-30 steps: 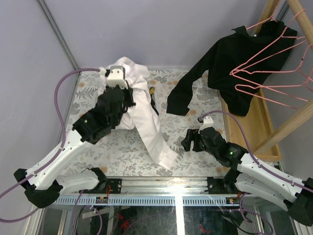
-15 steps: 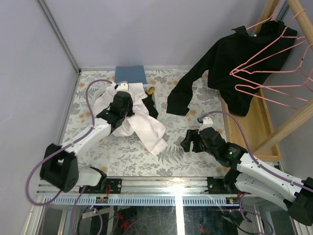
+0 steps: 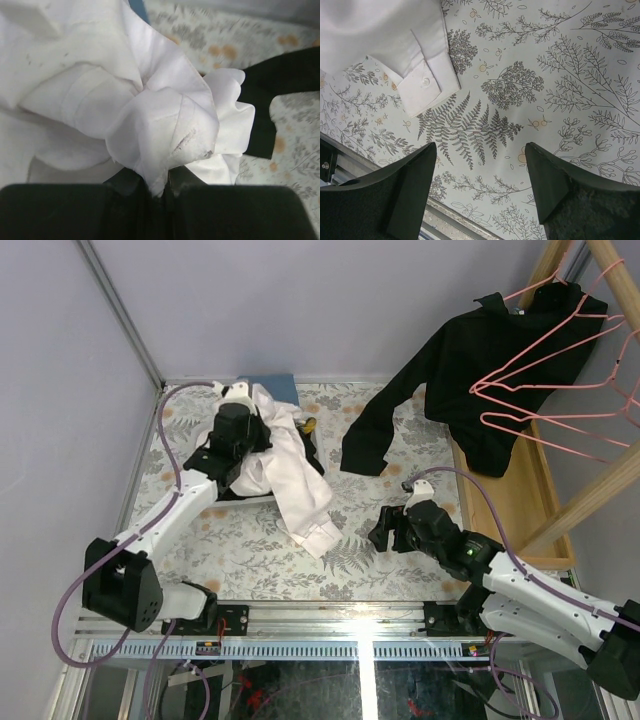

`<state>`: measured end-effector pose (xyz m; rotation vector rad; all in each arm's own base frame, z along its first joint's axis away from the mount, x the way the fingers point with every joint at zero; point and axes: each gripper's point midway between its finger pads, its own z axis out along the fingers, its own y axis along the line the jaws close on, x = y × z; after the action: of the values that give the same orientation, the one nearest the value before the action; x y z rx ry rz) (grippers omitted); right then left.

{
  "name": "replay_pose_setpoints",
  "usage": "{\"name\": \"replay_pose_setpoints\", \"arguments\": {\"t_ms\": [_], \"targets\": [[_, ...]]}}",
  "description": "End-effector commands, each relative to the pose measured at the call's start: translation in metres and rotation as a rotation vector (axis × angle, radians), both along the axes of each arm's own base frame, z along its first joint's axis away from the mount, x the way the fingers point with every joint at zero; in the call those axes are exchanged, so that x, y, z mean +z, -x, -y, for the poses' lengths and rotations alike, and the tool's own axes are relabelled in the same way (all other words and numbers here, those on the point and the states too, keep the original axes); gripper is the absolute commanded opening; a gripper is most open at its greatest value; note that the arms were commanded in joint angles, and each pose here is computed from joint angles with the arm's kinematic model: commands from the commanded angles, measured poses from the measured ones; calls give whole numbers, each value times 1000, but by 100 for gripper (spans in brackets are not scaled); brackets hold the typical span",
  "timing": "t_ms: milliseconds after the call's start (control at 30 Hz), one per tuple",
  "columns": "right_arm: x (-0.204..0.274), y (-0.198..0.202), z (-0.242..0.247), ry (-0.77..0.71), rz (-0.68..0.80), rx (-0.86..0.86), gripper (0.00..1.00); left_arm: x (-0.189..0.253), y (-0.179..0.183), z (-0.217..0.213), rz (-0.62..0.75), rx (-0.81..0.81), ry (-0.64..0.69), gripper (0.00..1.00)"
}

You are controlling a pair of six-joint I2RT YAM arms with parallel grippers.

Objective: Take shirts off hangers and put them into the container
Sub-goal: Place the shirt in the bin.

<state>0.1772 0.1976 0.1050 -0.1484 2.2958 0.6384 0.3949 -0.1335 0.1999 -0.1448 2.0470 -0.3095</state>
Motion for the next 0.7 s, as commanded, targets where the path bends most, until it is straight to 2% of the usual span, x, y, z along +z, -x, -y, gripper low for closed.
{"name": "replay_pose_setpoints", "arguments": {"t_ms": [0,200,267,467,533,600,667], "targets": [[6,-2,-9,-32,8,12,79,46,-14,12,153,-133,-38,0],[5,-2,-11,-33,-1,19,79,-10,-3,36,132,-402,-150,0],[2,0,-9,-28,-8,17,79,-13,10,38,178,-456,-166,0],[-2,2,-7,-33,-13,10,79,53,43,11,456,-461,-333,0],[-2,1,-7,-35,-8,8,79,70,58,8,526,-525,-416,0],[-2,0,-7,-37,-2,7,79,78,70,6,580,-587,-501,0],[0,-1,-9,-41,3,9,79,78,76,1,578,-619,-558,0]]}}
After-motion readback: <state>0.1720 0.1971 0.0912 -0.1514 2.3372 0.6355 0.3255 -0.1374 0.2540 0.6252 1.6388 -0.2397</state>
